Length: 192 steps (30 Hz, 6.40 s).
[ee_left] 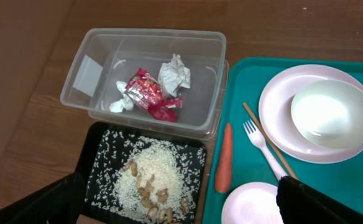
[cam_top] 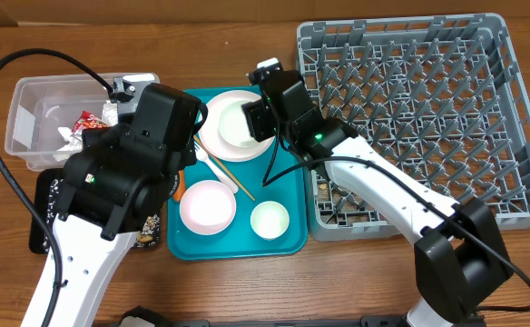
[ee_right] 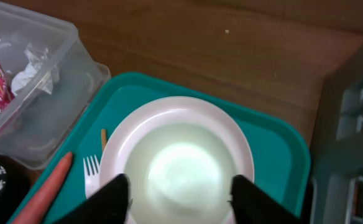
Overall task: Sort waste into correct bins and load items into the dishwasher
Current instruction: 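Lower the right gripper onto the white bowl rim and grasp it, then lift the white bowl with the right gripper and carry it into the rack, then set the white bowl in the rack's upper area and open the right gripper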
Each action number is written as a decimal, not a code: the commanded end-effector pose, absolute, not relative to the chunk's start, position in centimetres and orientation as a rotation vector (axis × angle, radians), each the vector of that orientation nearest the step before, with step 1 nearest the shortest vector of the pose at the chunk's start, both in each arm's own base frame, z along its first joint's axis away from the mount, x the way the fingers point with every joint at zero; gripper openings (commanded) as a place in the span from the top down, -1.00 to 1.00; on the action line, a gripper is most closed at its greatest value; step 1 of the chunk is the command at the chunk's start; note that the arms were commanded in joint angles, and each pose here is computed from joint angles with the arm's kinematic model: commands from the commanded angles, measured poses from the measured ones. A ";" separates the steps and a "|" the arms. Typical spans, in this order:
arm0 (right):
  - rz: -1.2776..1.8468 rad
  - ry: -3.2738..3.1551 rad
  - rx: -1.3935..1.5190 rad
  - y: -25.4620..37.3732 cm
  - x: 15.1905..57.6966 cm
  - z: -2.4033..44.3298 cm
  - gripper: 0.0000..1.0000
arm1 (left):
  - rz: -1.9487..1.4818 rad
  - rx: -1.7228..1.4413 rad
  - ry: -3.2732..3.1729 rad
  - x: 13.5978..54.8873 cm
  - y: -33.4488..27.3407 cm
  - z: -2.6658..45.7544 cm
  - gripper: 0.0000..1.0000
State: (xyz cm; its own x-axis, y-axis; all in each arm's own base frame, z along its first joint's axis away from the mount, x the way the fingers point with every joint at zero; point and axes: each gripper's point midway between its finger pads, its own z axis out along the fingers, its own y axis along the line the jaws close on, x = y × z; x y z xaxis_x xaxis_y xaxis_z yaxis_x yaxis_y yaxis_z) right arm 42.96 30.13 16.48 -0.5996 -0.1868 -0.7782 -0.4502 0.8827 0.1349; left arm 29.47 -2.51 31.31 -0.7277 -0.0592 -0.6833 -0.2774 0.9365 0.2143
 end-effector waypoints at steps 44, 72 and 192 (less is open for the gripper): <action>0.198 2.304 -0.402 29.4 46.6 5.9 -0.17 | 0.399 -0.263 2.345 29.6 -2.3 31.8 -0.99; 0.208 2.325 -0.412 29.4 46.2 5.5 0.61 | 0.399 -0.263 2.345 29.6 -2.3 31.8 -1.00; -1.229 1.966 -0.898 8.6 53.7 15.6 0.58 | 0.399 -0.263 2.345 29.6 -2.3 31.8 -0.99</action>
State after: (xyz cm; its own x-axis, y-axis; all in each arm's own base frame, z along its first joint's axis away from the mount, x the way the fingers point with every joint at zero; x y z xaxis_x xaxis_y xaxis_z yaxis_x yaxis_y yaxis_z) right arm 53.51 5.43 17.49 -0.6114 -0.7774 -0.1475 -0.1677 0.3095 -0.9360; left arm 29.46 -2.50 31.31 -0.7279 -0.0587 -0.6831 -0.2773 0.9364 0.2151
